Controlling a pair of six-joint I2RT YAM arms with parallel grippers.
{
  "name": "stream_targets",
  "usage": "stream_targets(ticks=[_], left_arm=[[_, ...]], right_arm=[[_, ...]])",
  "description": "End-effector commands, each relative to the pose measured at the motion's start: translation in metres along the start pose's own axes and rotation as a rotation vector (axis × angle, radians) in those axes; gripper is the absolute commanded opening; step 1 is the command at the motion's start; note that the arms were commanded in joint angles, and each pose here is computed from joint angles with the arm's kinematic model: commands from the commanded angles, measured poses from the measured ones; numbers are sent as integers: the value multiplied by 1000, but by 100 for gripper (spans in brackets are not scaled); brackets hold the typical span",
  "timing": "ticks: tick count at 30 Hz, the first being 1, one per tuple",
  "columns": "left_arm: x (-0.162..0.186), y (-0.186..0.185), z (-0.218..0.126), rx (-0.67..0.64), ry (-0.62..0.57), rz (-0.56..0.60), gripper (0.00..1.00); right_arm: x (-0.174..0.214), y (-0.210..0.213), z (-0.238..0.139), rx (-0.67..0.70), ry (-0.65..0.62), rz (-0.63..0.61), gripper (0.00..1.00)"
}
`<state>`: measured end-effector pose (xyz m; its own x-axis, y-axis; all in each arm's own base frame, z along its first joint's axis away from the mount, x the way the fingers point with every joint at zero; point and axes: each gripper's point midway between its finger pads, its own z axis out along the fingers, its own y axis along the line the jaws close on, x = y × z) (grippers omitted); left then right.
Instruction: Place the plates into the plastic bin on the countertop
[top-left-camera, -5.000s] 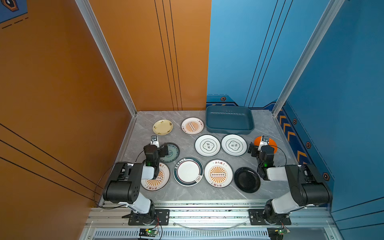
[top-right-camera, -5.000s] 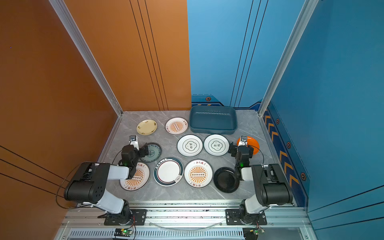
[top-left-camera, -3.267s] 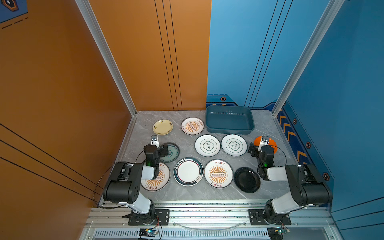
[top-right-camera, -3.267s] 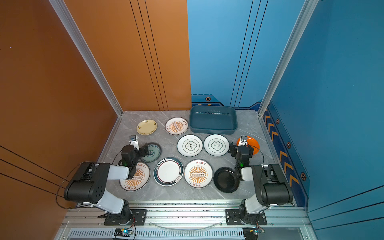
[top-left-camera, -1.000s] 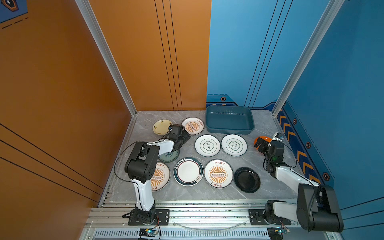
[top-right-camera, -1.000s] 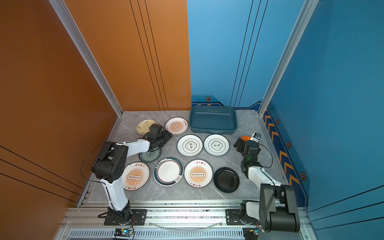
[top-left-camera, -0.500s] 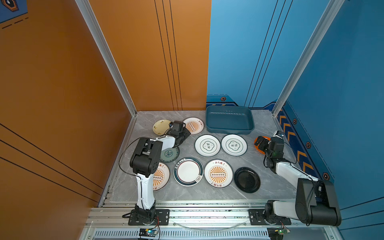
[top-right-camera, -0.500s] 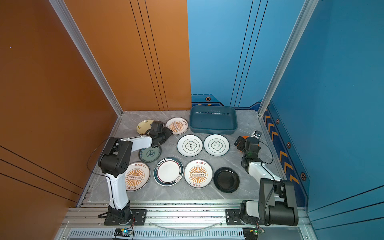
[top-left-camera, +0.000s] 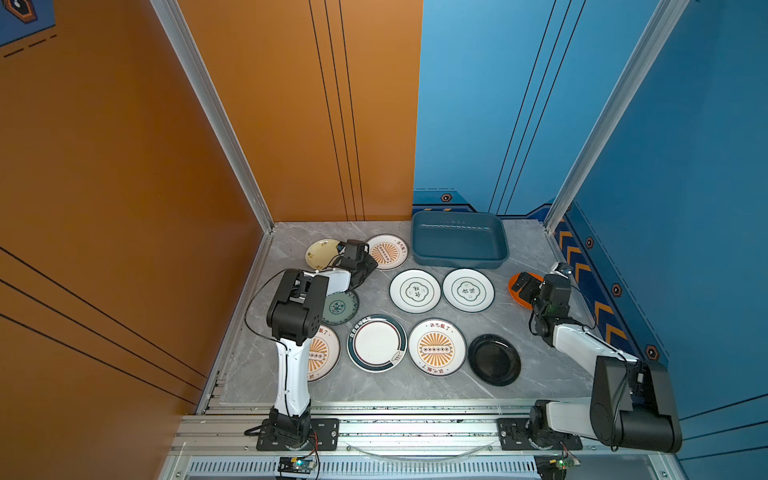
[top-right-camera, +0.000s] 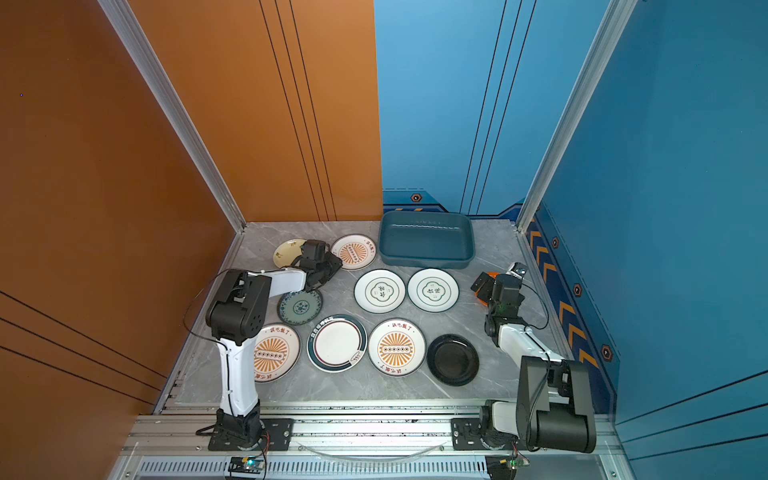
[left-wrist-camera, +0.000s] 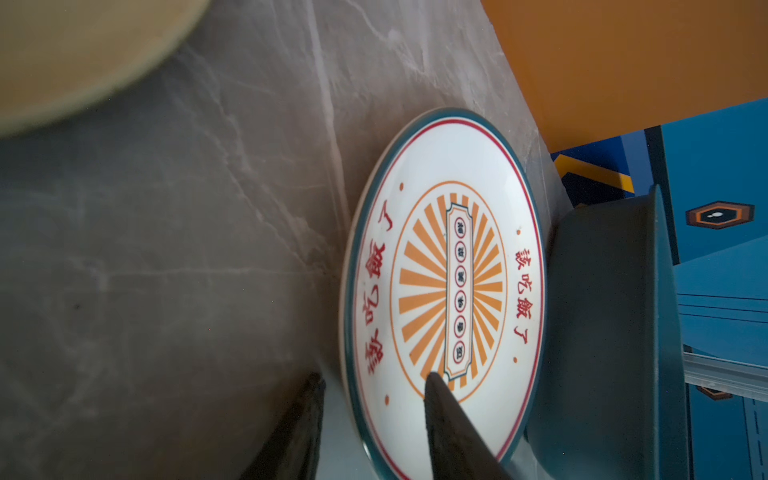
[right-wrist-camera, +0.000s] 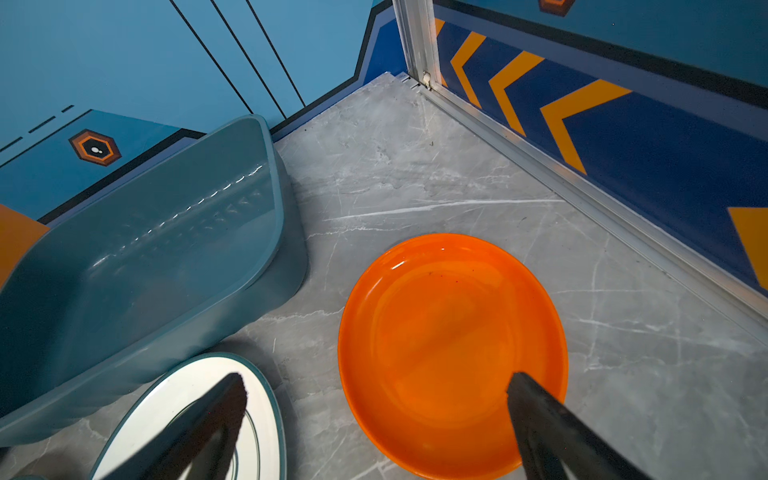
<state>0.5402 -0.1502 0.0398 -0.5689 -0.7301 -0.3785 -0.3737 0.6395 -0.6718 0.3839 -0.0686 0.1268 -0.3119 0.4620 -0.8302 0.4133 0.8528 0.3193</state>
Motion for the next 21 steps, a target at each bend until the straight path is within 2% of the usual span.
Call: stream_targets(ticks=[1, 5, 7, 21], left_arm=[[8, 31, 15, -86, 24, -5, 41], [10, 30, 20, -74, 44, 2, 26], [11, 30, 21, -71, 49, 3, 25], [18, 38, 11, -70, 33, 23, 0]], right_arm=[[3, -2, -2, -3, 12, 16, 100], [4, -3, -2, -3, 15, 18, 100], [3, -3, -2, -3, 13, 19, 100], [3, 1, -3, -24, 10, 19, 100]])
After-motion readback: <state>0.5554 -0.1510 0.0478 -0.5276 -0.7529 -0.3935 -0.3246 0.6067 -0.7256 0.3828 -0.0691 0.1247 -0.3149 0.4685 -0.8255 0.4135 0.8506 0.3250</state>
